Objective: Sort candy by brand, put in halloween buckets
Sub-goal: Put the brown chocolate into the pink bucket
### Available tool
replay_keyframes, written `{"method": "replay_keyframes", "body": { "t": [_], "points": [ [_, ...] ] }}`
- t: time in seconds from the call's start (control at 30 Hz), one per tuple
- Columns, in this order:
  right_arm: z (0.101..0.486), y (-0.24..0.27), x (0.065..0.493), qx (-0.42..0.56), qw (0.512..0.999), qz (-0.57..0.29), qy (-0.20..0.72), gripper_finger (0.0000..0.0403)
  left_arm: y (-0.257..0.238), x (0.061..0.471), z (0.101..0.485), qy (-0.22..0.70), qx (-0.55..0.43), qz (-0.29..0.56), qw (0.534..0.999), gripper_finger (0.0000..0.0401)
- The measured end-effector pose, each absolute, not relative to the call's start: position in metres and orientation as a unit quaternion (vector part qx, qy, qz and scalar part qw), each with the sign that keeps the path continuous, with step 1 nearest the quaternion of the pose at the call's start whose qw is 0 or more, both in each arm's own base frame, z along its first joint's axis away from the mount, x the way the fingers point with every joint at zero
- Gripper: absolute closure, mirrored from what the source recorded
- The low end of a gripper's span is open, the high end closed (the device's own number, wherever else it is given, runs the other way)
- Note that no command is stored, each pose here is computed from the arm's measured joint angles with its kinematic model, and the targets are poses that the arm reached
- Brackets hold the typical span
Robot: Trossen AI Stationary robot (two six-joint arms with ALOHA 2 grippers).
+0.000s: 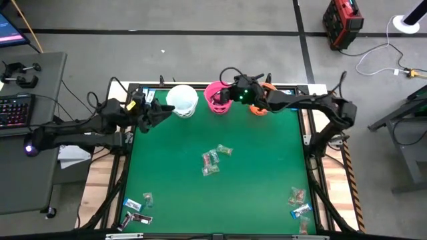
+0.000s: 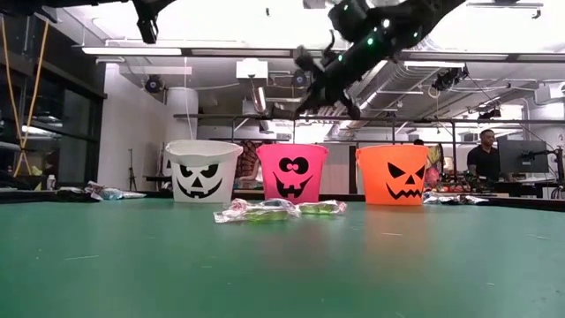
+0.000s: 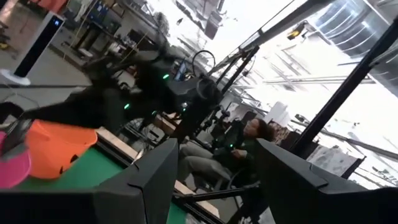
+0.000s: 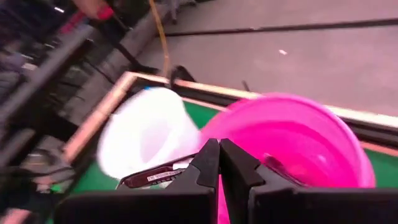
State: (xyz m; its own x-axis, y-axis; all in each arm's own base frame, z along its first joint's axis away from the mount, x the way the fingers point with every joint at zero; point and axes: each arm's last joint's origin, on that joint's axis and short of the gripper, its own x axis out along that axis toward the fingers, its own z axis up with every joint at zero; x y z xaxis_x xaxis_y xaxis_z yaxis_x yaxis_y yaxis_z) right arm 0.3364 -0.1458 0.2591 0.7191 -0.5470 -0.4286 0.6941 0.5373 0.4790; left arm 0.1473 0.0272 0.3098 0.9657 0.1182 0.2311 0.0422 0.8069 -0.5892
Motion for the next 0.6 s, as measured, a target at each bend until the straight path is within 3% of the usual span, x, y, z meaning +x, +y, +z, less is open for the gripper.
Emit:
{"method": "replay_keyframes", "body": {
  "t": [0.17,0.27,0.53,0.6],
  "points": [
    [0.247,-0.156,0.336,0.318,0.855,-0.389,0.126,0.0400,0.030,0.145,0.315,-0.160,-0.303,0.021,0.939,0.0199],
    [0.248,-0.160,0.334,0.319,0.854,-0.391,0.124,0.0374,0.032,0.144,0.317,-0.170,-0.301,0.026,0.938,0.0199],
    [0.249,-0.169,0.329,0.330,0.861,-0.363,0.134,0.0204,0.038,0.151,0.333,-0.172,-0.279,0.053,0.943,0.0199],
    [0.257,-0.172,0.325,0.336,0.868,-0.346,0.118,0.0167,0.040,0.157,0.342,-0.134,-0.267,0.078,0.951,0.0199]
  ]
}}
